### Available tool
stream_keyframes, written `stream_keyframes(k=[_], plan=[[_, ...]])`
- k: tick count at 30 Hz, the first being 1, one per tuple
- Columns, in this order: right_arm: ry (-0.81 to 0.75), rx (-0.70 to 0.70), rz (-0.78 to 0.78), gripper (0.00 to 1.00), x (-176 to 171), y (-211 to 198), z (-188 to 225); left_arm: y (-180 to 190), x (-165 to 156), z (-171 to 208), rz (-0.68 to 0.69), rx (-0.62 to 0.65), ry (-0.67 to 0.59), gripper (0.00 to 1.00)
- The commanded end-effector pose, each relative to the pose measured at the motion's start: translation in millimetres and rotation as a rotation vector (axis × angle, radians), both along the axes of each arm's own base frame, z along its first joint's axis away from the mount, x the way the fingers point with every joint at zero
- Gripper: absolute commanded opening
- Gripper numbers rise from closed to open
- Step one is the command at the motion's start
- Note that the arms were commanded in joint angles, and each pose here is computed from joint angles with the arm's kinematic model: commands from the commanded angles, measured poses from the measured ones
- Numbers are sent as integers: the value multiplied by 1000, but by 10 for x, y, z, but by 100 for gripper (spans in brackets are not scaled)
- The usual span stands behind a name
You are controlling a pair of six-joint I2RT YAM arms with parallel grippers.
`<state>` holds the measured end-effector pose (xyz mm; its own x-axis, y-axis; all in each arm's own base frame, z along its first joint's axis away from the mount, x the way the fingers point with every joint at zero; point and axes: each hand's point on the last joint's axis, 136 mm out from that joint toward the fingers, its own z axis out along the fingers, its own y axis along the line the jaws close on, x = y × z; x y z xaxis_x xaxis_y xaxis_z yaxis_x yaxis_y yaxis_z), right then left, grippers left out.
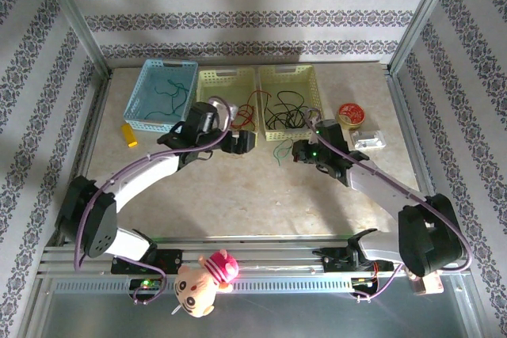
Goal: Untangle the cables
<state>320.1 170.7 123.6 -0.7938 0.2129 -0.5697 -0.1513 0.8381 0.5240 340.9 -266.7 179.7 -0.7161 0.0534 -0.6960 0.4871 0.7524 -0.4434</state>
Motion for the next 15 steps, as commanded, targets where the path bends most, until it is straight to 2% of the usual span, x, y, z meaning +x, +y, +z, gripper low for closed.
stream_keyframes(k=[1,9,15], plan=[[-57,148,122,0,-64,259,325,-334,-65,138,-137,-69,-48,98],[-92,244,221,0,-136,442,631,-538,9,127,-164,-161,-32,83],[-95,259,233,0,-156,464,675,-628,-18,155,-200,-216,-17,61]])
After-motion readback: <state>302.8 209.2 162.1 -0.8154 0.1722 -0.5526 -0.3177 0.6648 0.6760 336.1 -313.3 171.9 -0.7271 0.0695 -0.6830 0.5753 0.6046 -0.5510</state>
